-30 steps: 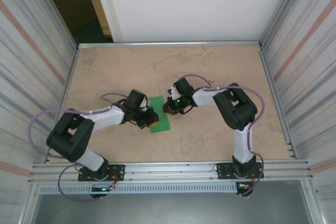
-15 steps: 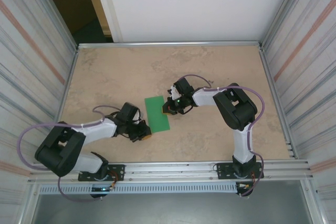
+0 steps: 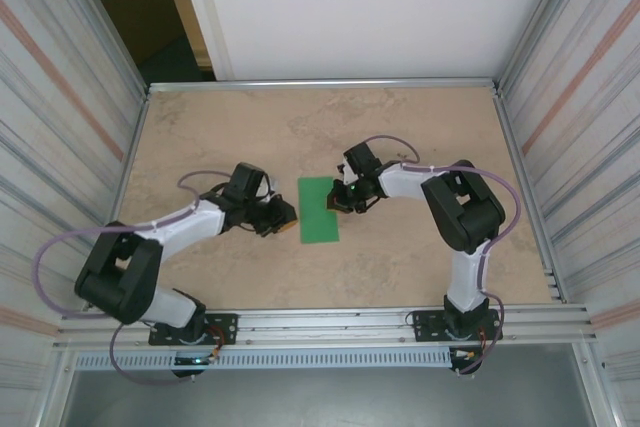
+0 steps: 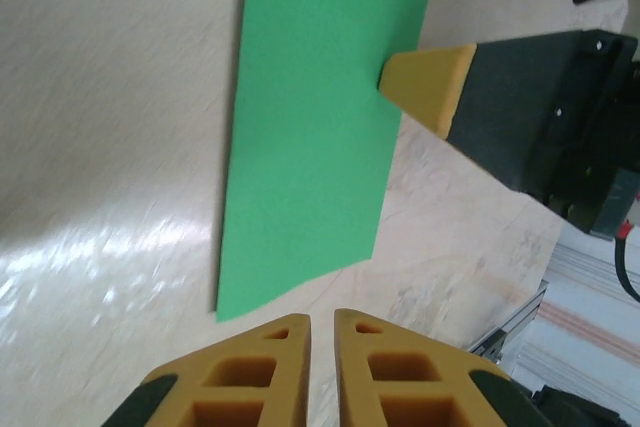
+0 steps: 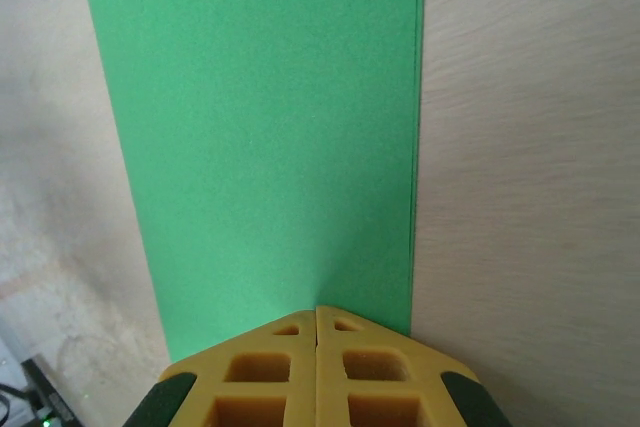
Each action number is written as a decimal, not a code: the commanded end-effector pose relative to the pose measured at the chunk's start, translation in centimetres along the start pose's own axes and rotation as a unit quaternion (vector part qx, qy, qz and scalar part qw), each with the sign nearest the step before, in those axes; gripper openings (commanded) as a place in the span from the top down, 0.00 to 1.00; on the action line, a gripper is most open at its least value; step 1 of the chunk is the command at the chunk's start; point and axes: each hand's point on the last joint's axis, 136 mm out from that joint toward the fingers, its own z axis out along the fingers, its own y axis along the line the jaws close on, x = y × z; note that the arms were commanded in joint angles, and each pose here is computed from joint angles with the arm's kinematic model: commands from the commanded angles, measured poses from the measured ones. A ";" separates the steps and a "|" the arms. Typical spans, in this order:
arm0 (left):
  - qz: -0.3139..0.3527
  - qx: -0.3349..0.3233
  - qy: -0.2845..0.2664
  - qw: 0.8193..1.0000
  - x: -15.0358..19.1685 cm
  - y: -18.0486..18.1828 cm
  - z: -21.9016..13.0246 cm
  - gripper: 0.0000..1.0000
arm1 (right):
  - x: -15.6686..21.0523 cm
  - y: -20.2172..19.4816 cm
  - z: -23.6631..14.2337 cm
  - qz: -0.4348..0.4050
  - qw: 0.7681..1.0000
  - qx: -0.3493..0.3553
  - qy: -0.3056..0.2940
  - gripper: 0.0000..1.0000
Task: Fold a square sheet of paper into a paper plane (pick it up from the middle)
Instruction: First fold the square sheet of paper in half at the center of the table, then fold the triangle a second time at the center of the table.
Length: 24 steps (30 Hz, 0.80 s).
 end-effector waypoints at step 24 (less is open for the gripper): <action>0.013 0.011 0.007 1.000 -5.4 -1.2 8.3 0.80 | 4.9 -2.2 -7.9 0.123 0.990 0.001 -0.067 0.41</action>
